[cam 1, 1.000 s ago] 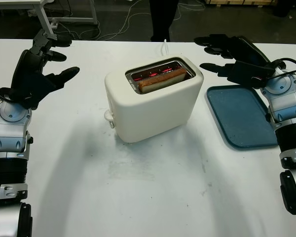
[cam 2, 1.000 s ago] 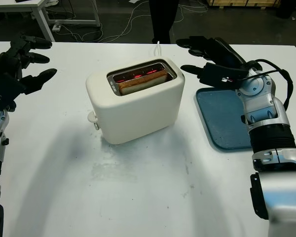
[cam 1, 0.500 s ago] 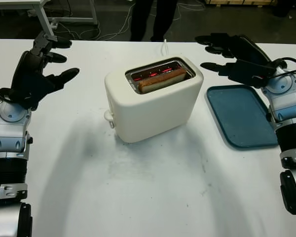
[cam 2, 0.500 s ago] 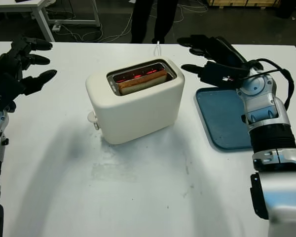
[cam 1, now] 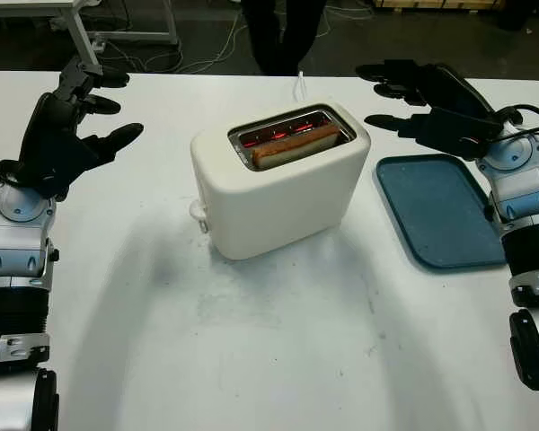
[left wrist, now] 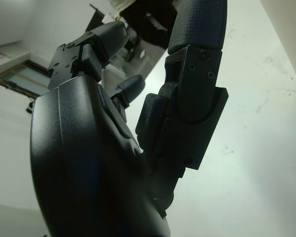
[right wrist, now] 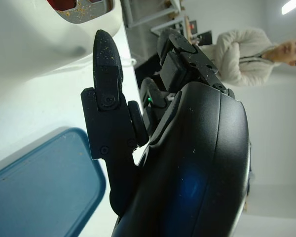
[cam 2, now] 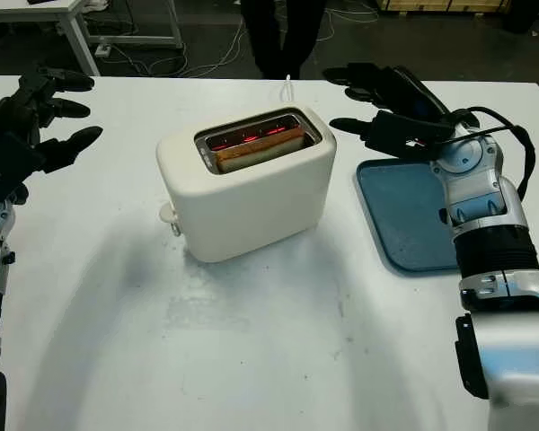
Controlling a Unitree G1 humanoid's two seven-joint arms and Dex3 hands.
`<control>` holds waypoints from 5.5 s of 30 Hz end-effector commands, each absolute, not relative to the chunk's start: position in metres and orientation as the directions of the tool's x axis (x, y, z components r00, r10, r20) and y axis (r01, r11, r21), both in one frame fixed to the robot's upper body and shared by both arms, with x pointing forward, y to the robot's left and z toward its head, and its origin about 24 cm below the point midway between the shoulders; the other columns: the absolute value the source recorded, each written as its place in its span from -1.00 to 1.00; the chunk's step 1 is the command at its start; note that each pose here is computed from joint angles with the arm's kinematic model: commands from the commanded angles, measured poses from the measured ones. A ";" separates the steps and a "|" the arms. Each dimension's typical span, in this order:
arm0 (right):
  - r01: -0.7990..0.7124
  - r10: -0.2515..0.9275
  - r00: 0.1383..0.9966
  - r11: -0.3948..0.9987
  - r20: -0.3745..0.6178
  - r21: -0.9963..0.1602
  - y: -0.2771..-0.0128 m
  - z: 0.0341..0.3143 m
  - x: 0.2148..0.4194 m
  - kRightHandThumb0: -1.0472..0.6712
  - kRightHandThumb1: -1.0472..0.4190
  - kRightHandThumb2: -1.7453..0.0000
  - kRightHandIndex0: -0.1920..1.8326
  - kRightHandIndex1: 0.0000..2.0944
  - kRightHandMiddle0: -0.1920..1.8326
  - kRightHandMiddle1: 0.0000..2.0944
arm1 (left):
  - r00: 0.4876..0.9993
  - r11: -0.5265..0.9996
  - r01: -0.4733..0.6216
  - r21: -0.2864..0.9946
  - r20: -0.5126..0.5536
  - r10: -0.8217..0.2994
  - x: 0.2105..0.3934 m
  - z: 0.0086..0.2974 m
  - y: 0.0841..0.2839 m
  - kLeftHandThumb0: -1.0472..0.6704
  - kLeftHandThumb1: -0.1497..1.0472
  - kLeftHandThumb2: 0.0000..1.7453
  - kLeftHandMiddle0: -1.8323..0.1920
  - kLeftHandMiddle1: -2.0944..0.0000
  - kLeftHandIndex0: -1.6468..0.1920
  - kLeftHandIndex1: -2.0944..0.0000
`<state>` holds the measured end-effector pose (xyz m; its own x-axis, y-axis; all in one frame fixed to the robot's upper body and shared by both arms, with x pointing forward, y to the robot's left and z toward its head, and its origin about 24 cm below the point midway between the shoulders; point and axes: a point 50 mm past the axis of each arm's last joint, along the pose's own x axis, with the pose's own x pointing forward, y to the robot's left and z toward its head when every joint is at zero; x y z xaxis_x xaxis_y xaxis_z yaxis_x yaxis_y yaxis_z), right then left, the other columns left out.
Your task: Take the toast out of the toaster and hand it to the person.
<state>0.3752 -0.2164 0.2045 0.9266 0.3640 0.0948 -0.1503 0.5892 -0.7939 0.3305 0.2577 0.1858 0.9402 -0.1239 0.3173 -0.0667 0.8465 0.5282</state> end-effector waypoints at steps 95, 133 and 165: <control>-0.140 0.359 0.926 0.608 0.113 -0.782 -0.215 0.208 0.376 -0.32 -0.83 0.78 -0.34 -1.00 -0.37 -1.00 | 0.937 0.851 -0.074 0.520 0.328 -0.120 0.331 0.186 0.258 -0.92 0.79 -0.81 0.81 -0.21 0.79 -0.10; -0.136 0.356 0.928 0.595 0.109 -0.792 -0.216 0.207 0.376 -0.34 -0.83 0.79 -0.34 -1.00 -0.37 -1.00 | 0.937 0.840 -0.095 0.534 0.332 -0.105 0.330 0.186 0.260 -0.91 0.79 -0.80 0.81 -0.21 0.79 -0.10; -0.137 0.363 0.924 0.601 0.116 -0.788 -0.217 0.208 0.376 -0.31 -0.83 0.80 -0.34 -1.00 -0.36 -1.00 | 0.938 0.845 -0.079 0.529 0.326 -0.116 0.331 0.187 0.257 -0.92 0.79 -0.81 0.81 -0.20 0.79 -0.10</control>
<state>0.3756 -0.2167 0.2035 0.9285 0.3588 0.0956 -0.1479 0.5935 -0.7911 0.3308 0.2584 0.1854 0.9402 -0.1082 0.3231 -0.0823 0.8481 0.5235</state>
